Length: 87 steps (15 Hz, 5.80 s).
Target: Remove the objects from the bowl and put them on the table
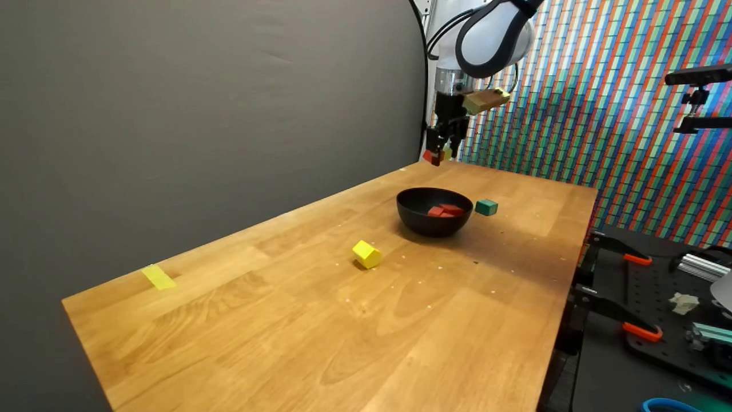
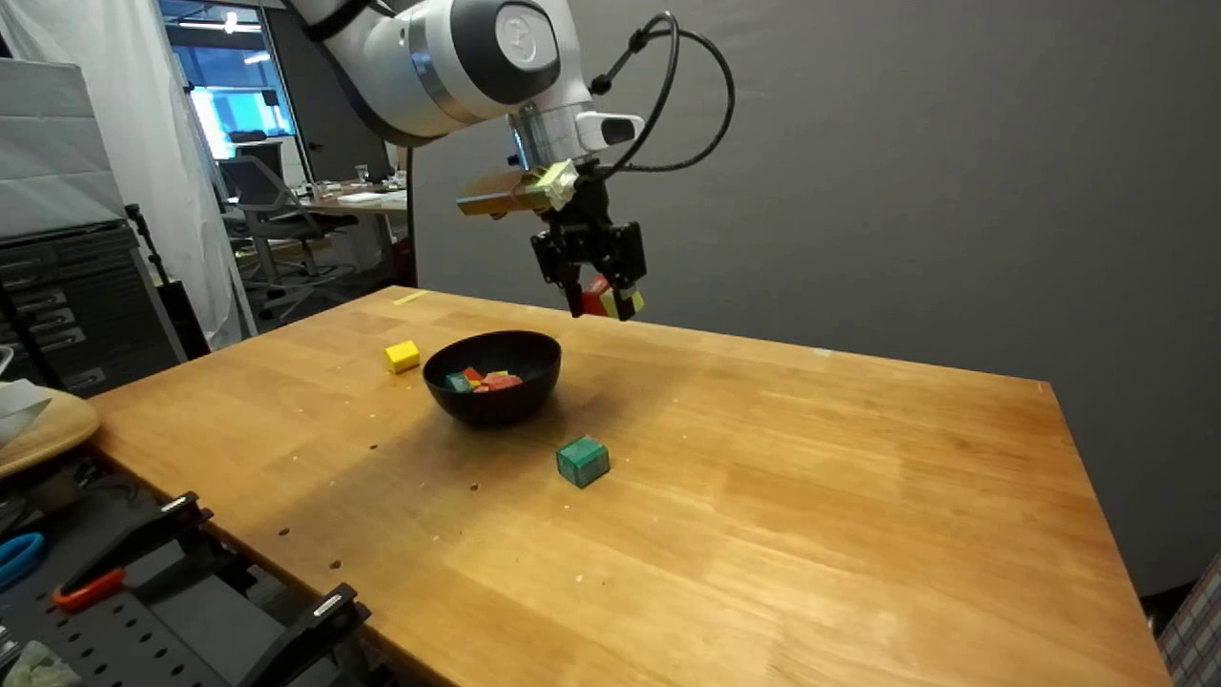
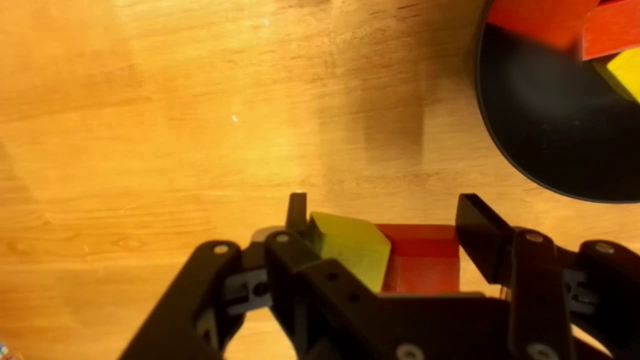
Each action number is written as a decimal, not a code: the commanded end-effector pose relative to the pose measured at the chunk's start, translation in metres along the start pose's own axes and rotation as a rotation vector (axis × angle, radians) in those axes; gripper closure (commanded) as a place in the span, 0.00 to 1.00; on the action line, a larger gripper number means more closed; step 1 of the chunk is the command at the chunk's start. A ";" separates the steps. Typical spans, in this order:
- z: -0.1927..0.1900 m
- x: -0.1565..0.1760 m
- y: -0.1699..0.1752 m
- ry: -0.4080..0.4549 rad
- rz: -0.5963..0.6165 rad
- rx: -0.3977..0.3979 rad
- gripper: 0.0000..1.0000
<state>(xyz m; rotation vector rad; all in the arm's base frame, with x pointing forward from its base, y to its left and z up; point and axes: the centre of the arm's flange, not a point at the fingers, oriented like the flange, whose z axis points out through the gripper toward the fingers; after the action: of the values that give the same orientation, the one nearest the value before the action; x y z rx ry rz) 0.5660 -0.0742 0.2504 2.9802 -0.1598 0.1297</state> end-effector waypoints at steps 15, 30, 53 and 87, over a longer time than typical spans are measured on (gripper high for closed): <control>0.014 0.027 -0.019 -0.075 0.015 0.012 0.00; 0.021 -0.038 -0.073 -0.165 -0.466 0.090 0.00; 0.072 -0.020 -0.114 -0.195 -0.450 0.085 0.00; 0.022 0.053 -0.263 -0.011 -0.742 -0.105 0.08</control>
<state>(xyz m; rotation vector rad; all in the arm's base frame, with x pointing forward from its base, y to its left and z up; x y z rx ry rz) 0.6395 0.1774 0.1701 2.7320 0.8833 0.0554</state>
